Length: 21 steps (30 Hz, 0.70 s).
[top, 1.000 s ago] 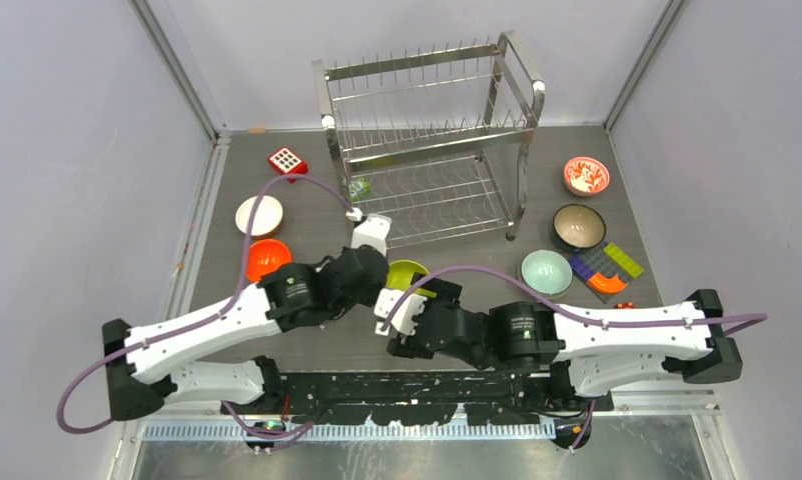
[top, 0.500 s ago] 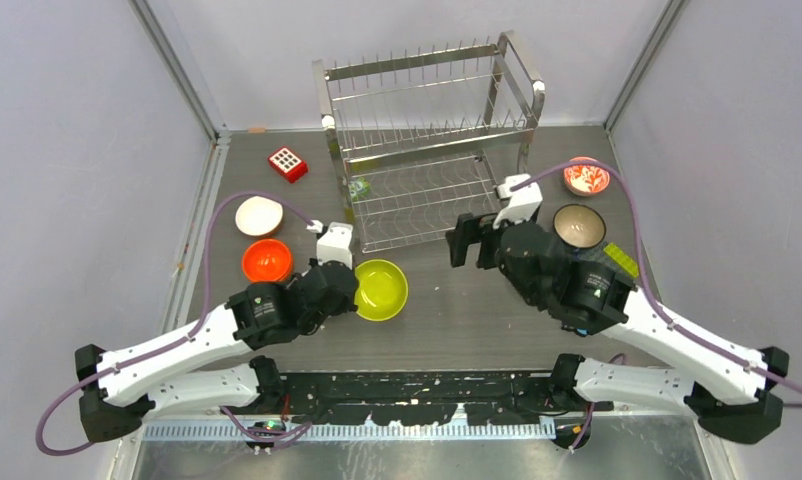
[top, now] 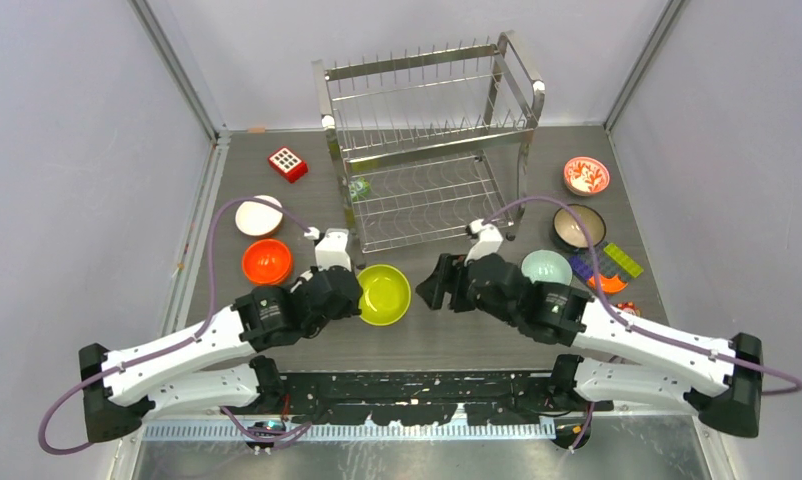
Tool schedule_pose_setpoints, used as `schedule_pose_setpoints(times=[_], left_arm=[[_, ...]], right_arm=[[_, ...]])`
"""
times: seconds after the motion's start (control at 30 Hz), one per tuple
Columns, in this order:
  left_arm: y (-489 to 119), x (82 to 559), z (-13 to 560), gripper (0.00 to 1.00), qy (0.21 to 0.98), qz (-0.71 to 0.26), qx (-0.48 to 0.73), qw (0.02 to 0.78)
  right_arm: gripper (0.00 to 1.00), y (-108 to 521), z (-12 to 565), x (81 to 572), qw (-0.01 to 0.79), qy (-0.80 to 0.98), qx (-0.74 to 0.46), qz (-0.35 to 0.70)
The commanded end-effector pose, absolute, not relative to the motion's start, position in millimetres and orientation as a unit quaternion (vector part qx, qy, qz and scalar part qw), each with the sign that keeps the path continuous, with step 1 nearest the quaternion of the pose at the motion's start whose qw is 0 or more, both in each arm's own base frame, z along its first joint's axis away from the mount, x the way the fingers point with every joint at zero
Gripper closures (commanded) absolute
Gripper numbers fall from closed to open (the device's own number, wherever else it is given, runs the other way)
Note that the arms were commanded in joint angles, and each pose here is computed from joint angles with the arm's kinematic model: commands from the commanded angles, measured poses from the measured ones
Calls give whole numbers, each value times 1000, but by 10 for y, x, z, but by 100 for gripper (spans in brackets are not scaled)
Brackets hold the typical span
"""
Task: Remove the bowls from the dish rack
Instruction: Place the bowl at the center of the board.
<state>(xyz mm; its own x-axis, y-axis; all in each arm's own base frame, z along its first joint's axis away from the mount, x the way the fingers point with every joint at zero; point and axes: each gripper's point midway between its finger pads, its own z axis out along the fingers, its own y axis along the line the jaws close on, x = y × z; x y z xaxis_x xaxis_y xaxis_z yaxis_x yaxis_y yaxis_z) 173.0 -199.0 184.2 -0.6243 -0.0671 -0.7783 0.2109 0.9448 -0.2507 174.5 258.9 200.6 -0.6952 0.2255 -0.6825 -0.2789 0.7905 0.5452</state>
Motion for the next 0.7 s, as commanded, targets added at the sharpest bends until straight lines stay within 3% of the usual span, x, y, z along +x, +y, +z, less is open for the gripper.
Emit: schedule_pose_setpoints(times=[0.0, 0.1, 0.4, 0.67], left_arm=[[-2090, 1788, 1982, 100, 876, -199, -11, 440], [-2064, 1795, 1963, 100, 883, -182, -23, 432], [-2046, 1798, 1913, 100, 894, -159, -45, 416], [-2075, 1809, 1949, 100, 892, -166, -54, 417]], right_arm=[[27, 2942, 2406, 1676, 432, 832, -26, 346], [28, 3014, 2313, 1708, 437, 845, -30, 307], [49, 3022, 2230, 1851, 443, 867, -26, 226], [56, 3084, 2101, 1869, 448, 872, -53, 189]])
